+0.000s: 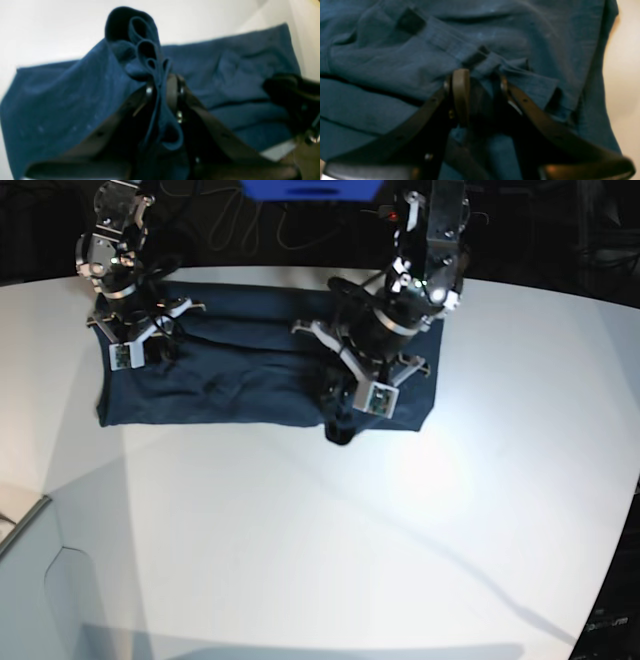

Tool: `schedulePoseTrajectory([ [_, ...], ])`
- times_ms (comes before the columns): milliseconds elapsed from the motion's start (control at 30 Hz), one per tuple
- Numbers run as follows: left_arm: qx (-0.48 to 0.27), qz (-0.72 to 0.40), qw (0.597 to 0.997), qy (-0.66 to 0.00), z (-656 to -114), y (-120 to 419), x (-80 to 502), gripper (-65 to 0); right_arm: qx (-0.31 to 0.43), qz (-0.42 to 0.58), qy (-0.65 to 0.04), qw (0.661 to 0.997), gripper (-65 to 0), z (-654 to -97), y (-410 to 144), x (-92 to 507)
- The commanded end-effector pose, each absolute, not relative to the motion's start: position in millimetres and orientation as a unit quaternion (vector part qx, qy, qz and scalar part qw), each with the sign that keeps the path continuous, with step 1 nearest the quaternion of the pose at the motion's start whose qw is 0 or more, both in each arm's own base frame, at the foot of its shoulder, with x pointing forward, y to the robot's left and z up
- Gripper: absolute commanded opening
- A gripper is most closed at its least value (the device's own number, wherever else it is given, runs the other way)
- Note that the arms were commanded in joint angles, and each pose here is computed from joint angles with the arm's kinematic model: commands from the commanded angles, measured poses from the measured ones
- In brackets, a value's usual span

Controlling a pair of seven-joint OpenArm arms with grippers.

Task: Layout the t-shirt on the table in an organized manner, then fold the t-shirt properly
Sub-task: 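Carry the strip end with the left gripper toward the right gripper, then hold the folded end over the strip middle with the left gripper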

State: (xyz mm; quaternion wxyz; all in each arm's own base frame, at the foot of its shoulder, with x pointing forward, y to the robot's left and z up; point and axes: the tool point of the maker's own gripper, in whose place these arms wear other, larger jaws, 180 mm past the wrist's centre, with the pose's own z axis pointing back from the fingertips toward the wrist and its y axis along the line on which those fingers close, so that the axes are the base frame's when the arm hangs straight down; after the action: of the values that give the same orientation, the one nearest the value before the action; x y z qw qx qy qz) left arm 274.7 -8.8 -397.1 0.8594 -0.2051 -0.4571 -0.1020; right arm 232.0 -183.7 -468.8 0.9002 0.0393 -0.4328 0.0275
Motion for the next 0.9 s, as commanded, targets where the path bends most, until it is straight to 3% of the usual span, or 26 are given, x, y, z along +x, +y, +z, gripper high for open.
schedulePoseTrajectory([
  [0,-0.218,-0.096,0.848,-0.474,-386.6,-14.7,280.5,-65.0,0.038,0.028,-0.448,0.893,-48.3,-460.7,-186.6,238.2],
  [867,-0.242,-0.124,0.848,-0.455,-396.0,-43.3,276.2,-65.0,0.038,0.028,-0.448,0.893,-48.3,-460.7,-186.6,238.2],
])
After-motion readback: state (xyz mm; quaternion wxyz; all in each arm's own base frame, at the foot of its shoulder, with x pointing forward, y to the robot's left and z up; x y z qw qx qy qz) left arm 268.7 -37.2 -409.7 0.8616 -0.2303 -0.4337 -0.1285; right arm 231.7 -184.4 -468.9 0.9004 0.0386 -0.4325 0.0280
